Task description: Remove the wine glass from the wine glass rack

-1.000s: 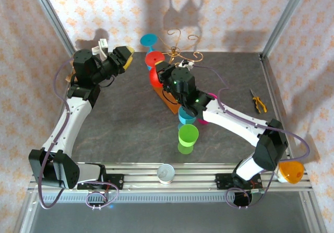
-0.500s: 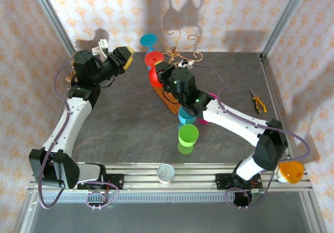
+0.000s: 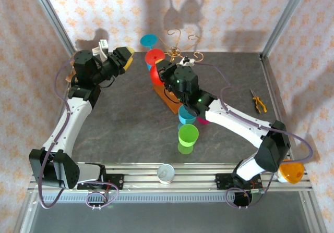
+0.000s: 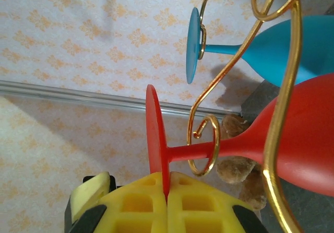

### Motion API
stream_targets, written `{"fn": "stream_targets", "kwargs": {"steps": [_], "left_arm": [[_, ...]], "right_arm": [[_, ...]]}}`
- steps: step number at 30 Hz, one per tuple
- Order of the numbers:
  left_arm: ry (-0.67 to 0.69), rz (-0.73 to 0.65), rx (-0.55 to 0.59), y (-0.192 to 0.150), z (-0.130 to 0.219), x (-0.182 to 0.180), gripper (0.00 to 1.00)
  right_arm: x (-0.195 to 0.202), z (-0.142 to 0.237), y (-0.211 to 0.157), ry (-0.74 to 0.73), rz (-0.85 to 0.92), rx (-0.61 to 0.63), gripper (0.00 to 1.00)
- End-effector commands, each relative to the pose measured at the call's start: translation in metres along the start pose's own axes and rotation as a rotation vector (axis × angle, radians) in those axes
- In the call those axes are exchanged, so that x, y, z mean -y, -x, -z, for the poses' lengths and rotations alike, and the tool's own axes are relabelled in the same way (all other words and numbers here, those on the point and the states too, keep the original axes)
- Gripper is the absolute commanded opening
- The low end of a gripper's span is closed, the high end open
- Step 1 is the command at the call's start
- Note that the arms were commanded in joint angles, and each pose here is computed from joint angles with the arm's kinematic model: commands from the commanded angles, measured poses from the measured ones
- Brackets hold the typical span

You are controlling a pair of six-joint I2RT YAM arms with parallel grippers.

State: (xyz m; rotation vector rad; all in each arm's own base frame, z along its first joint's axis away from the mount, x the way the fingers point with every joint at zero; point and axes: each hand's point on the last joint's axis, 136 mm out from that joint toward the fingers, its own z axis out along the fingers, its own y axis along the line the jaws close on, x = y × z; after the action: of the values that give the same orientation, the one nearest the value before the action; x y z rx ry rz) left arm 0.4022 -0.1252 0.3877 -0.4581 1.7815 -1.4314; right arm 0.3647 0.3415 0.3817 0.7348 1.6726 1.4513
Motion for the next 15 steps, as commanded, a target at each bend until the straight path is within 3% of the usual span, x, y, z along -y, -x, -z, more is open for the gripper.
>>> {"fn": "stream_targets", "kwargs": {"steps": [1,15], "left_arm": [[-0.037,-0.023,-0.001,0.003,0.003,0.008,0.52],[-0.044,-0.029,0.001,0.003,0.004,0.010,0.52]], "right_arm": [[-0.038,0.011,0.014,0.089,-0.005,0.026,0.00],[-0.038,-0.003,0.004,0.069,-0.015,-0.017,0.00]]}}
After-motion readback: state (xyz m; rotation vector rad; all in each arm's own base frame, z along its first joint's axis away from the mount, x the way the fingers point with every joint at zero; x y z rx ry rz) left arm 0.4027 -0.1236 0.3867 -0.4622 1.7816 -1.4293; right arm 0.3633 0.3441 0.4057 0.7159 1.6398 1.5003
